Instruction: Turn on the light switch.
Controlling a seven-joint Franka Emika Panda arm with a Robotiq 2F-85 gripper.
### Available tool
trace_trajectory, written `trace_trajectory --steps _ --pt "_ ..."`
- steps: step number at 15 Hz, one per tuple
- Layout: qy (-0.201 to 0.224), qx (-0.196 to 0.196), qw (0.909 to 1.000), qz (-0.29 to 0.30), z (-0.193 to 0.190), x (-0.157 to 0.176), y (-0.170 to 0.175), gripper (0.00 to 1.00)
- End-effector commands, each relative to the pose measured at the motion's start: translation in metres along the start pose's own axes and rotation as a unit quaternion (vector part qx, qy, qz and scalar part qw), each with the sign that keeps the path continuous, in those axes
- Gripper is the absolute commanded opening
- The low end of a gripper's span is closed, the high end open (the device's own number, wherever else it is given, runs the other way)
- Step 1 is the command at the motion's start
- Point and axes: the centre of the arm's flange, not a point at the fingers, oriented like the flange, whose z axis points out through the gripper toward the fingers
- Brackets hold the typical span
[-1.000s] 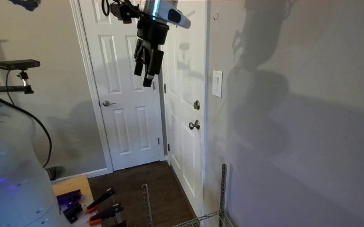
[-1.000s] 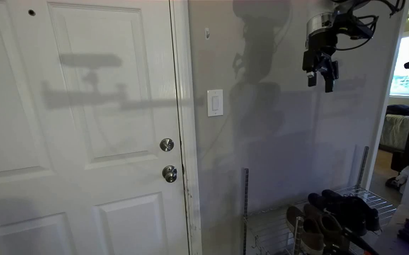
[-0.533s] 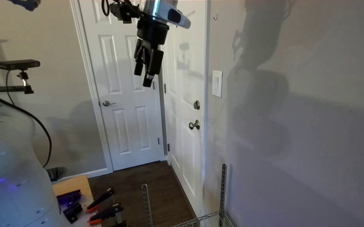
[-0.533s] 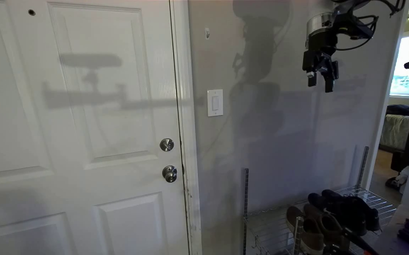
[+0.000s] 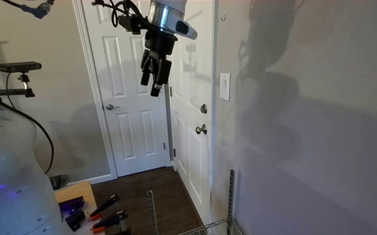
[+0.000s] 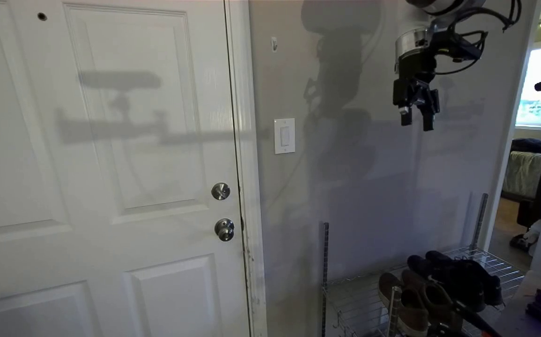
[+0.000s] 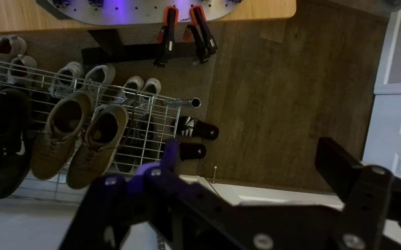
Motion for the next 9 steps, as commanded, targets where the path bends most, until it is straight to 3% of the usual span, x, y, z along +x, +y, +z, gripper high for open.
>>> trace_trajectory --steps 1,9 --pt "0.007 -0.032 0.9992 -0.023 0.028 0.031 0.005 1.0" --pt "0.15 -0.067 0.9859 -0.028 0.054 0.075 0.018 1.0"
